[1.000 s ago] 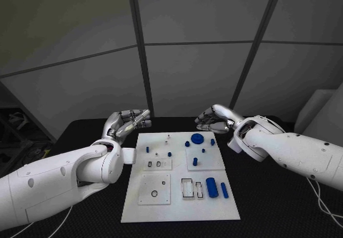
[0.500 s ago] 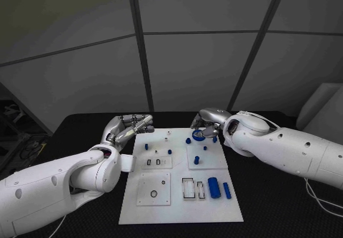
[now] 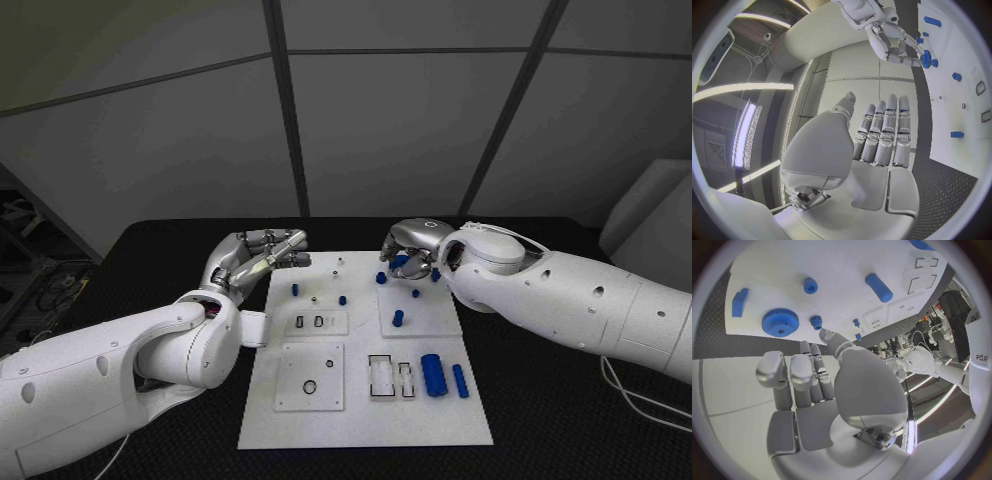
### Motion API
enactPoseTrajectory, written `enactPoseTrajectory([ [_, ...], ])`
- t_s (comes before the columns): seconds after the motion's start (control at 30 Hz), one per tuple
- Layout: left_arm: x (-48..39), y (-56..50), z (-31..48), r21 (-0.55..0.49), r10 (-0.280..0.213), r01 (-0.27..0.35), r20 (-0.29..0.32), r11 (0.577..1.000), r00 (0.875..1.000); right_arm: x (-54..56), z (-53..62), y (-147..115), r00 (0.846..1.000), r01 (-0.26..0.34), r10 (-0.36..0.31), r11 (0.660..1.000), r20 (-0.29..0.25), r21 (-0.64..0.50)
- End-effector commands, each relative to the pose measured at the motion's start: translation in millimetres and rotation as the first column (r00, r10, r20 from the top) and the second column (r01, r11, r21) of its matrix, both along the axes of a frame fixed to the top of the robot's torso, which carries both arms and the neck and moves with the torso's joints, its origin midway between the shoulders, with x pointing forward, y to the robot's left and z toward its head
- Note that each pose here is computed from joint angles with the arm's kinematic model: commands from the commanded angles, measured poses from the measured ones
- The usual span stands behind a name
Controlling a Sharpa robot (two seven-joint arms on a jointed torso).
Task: Assemble the parts on the task board
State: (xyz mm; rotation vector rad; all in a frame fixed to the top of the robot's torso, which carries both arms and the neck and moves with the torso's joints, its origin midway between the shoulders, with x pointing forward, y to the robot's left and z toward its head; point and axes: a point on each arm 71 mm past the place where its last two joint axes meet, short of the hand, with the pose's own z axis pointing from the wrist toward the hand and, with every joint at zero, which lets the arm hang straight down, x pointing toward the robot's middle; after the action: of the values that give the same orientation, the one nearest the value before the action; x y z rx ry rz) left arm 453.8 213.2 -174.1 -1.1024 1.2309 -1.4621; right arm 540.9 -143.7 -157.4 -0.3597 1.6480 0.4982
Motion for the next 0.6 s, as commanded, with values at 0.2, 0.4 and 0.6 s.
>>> enactPoseTrajectory([
  [0.2,0.4,-0.7,2.7,0.0,-0.02,0.02,0.013,1.0,1.0,2.8,-1.7,7,1.0,-0.003,0.003,0.999,-0.01,-0.046],
  [0.4,0.5,-1.2,2.9,-0.001,-0.022,0.022,0.013,1.0,1.0,5.1,-3.2,13,1.0,-0.006,0.005,0.999,-0.015,-0.048],
  [0.6,0.7,-0.8,3.4,-0.001,-0.022,0.022,0.014,1.0,1.0,6.8,-4.8,15,1.0,-0.007,0.006,0.998,-0.024,-0.055],
])
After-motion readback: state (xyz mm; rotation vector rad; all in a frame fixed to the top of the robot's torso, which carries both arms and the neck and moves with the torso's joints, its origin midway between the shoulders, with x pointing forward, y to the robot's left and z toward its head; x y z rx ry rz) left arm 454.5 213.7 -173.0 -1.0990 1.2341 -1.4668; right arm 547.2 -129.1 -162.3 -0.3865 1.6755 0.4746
